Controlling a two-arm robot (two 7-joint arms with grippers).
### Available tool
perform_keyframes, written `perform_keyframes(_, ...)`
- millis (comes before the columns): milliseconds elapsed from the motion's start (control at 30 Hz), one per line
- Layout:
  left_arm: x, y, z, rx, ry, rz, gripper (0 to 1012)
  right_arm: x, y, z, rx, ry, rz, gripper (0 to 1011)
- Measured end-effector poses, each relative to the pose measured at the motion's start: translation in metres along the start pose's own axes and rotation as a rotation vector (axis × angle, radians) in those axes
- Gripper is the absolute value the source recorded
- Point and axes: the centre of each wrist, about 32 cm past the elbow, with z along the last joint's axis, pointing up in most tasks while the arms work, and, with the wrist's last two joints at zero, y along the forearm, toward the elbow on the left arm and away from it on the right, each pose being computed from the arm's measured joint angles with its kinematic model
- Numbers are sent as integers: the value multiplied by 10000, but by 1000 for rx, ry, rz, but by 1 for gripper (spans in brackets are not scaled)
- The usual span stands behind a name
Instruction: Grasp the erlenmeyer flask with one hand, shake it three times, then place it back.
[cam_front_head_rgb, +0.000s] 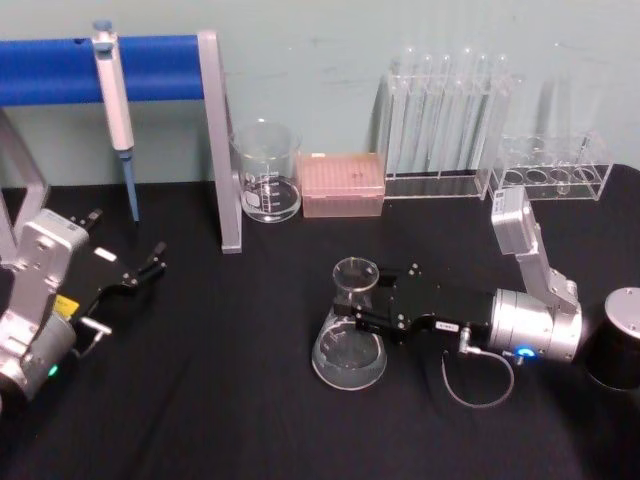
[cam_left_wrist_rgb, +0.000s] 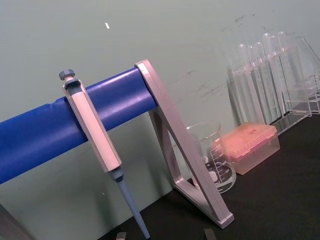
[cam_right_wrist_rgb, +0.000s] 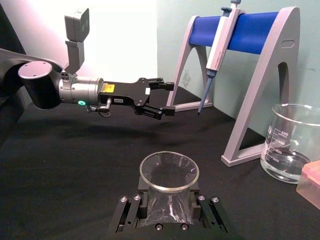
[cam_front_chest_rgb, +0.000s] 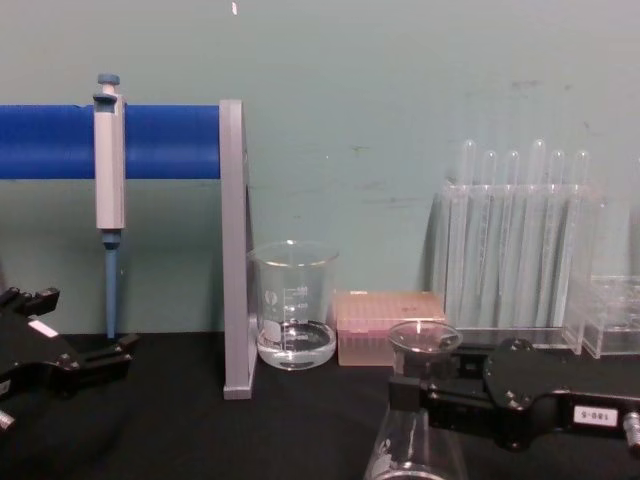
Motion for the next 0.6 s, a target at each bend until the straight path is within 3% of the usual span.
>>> perform_keyframes(433,0,0,0,0,0,0,1001,-18,-11,0,3,3,-14,453)
perform_keyframes(600,0,0,0,0,0,0,1001,-44,-40,16,50,15,-46,453)
